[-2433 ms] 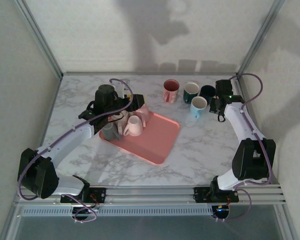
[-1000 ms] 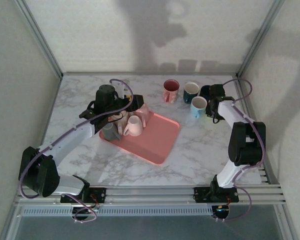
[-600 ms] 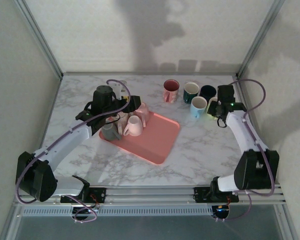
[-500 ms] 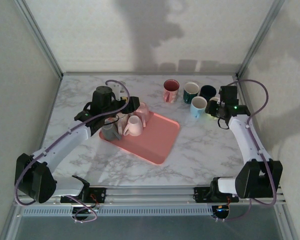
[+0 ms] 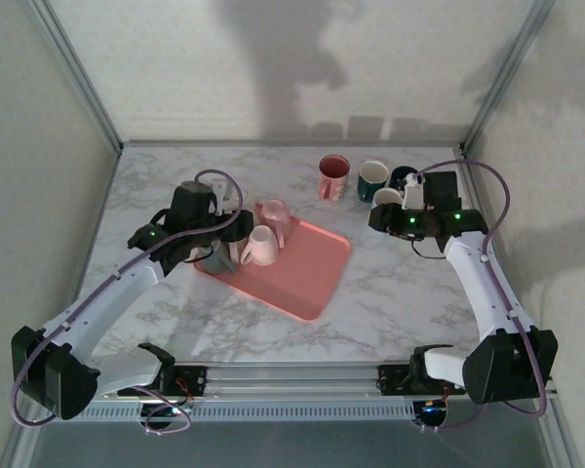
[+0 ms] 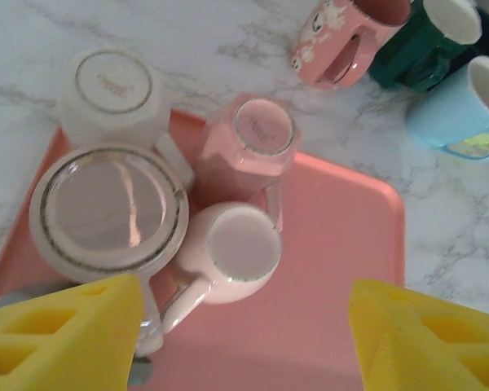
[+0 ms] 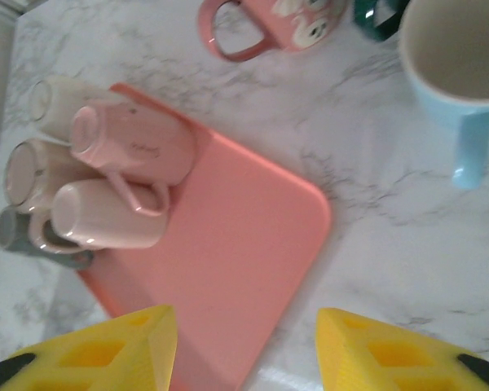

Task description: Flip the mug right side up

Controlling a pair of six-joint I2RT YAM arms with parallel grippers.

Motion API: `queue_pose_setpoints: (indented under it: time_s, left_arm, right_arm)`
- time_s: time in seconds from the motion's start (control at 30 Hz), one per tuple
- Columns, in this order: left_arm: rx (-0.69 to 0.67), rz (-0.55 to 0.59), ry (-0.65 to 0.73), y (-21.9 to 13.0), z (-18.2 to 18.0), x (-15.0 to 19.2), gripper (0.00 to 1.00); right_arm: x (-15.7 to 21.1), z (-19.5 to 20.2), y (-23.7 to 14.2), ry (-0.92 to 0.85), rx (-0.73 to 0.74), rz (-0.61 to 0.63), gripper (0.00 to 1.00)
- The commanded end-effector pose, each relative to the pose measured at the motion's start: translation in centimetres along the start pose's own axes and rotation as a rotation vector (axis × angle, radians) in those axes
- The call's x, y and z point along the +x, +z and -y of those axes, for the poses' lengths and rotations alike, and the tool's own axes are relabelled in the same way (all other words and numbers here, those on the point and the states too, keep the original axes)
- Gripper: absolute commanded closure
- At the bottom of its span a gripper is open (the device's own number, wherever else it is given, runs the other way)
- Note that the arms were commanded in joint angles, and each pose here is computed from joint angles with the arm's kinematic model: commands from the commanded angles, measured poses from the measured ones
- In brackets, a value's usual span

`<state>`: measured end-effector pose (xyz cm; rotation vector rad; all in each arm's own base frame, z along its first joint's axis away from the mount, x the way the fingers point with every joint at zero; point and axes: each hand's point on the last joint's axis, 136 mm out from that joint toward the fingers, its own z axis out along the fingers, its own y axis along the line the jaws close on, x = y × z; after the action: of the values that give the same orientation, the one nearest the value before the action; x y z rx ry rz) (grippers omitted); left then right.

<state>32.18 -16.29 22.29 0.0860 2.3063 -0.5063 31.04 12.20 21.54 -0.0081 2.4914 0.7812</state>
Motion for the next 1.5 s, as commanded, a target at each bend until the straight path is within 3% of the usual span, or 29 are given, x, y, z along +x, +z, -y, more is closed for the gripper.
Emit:
queue_pose_setpoints:
  time_s: [0.0, 0.27, 0.63, 1.47]
  left_arm:
    - [-0.092, -0.079, -0.042, 0.0, -1.9, 3.0, 0.35]
    - [-0.255, -0.183, -0.124, 0.8, -4.6, 5.2, 0.42]
    - [-0.236, -0.183, -0.206, 2.1, -4.3, 5.7, 0.58]
    - [-0.314, -0.246, -0.186, 6.0, -5.8, 7.6, 0.62]
  right_arm:
    - [1.3, -2.1, -0.4, 0.021, -0.089, -0.034, 0.52]
    - [1.8, -2.8, 0.8, 0.050, -0.103, -0.066, 0.53]
    - [2.2, -4.2, 1.9, 0.071, -0.123, -0.093, 0.54]
    - [2.4, -4.9, 2.5, 0.104, -0.149, -0.094, 0.54]
